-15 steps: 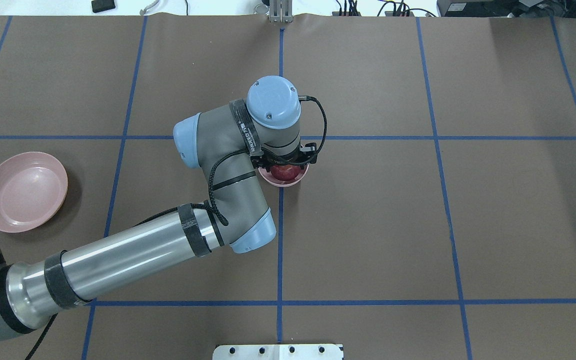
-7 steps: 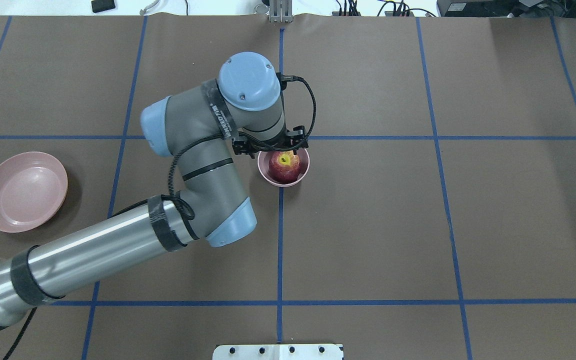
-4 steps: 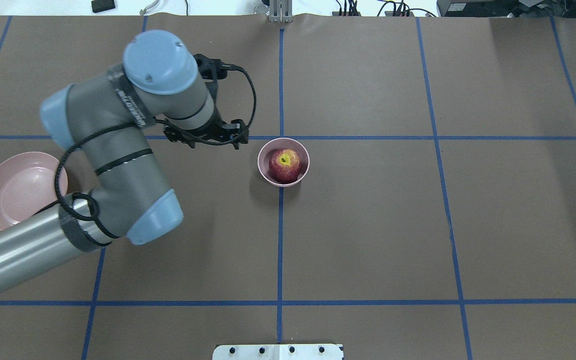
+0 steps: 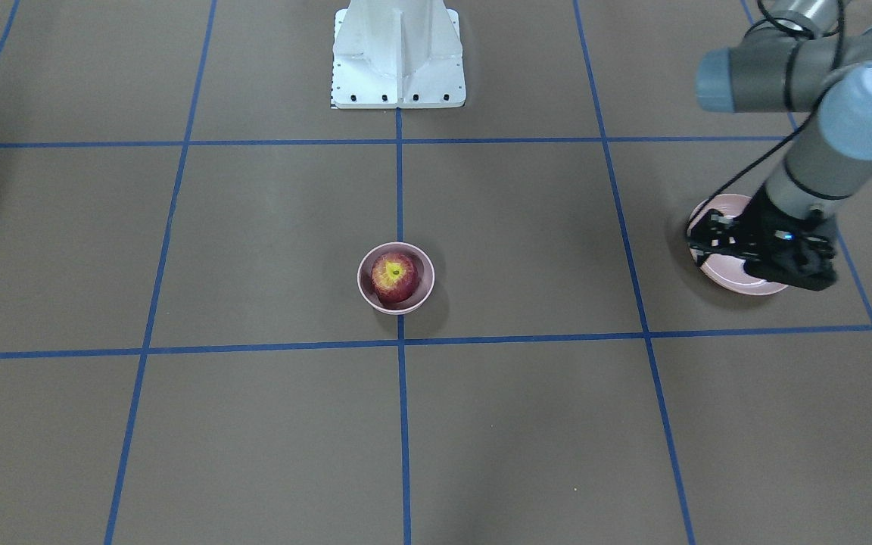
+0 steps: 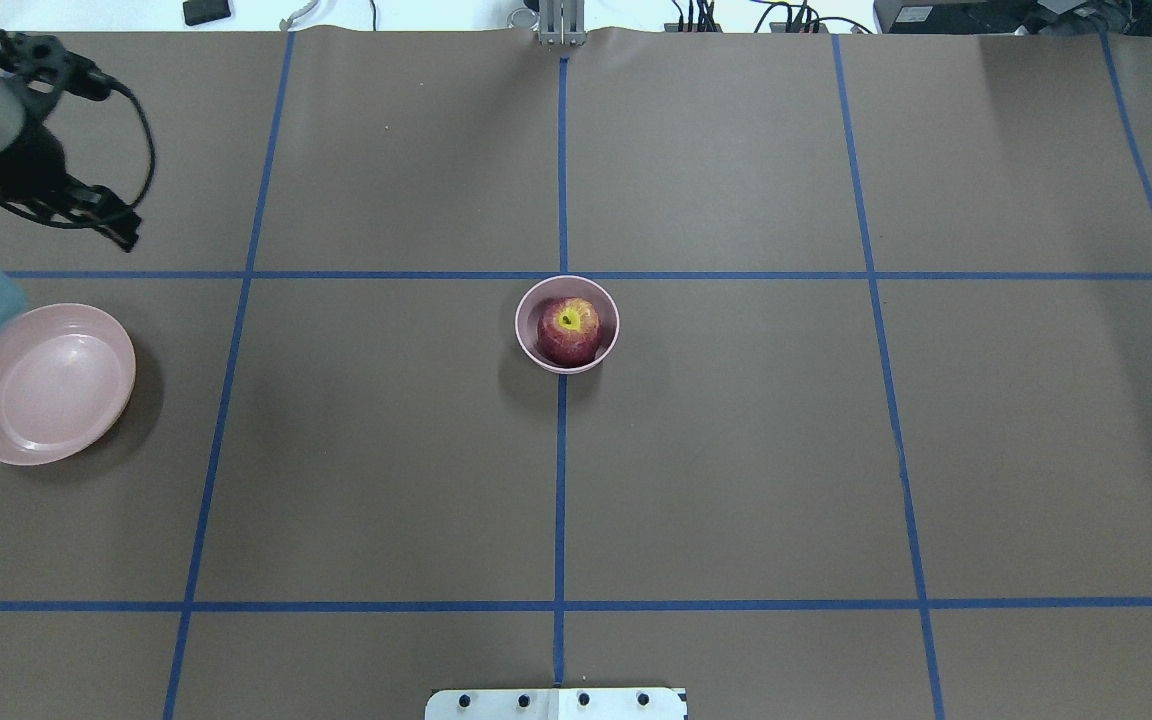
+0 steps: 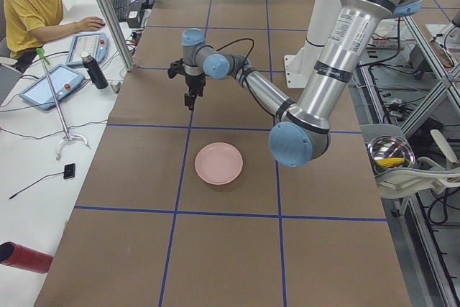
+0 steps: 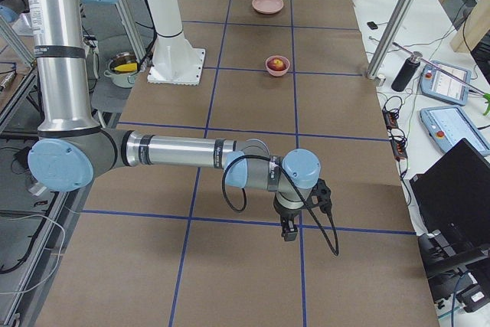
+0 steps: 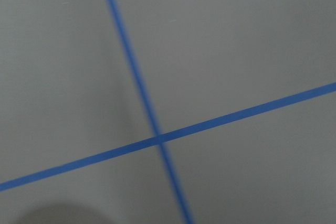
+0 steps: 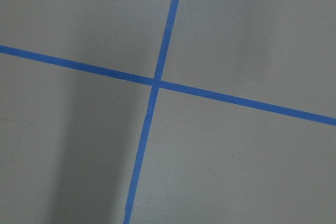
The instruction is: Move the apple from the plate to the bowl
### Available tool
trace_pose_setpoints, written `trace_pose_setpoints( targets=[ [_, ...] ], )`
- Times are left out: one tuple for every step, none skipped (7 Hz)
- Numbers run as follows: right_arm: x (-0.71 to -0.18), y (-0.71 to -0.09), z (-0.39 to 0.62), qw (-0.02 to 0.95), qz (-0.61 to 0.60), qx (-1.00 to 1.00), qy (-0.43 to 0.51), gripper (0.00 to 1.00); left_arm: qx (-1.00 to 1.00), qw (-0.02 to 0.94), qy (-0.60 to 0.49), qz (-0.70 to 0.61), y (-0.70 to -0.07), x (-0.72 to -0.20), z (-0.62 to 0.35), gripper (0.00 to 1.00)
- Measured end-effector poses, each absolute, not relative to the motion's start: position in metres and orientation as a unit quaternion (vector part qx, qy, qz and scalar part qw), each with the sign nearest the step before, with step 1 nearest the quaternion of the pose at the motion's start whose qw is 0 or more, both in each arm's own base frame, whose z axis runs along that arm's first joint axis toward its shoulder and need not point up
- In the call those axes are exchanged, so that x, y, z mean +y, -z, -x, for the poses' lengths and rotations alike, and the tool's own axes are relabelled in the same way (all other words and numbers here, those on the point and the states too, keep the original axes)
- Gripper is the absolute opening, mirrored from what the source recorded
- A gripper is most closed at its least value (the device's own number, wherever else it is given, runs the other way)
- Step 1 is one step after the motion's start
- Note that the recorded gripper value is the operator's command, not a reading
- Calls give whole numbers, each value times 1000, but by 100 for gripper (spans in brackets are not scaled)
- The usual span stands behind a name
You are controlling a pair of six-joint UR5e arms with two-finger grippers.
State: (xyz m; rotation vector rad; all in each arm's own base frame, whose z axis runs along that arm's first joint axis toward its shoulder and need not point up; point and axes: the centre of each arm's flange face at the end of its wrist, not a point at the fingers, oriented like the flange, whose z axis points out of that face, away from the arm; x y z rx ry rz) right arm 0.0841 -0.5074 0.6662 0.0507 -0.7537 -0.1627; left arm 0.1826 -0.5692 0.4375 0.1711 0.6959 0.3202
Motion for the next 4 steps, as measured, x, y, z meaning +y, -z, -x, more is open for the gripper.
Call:
trace_pose_setpoints(
  targets=[
    [-507, -666, -84, 927, -23, -368, 74, 100, 344, 922, -160, -78, -487, -570, -114, 98],
    [-506, -667, -84, 927, -22, -368, 71, 100, 345, 921, -163, -77, -535, -565, -46, 98],
    [-503, -668, -84, 927, -20, -368, 70, 100, 342, 924, -153, -71, -579, -553, 8, 98],
    [-502, -669, -84, 927, -20, -369, 70, 100, 339, 930, -129, -56, -618, -536, 46, 98]
  ],
)
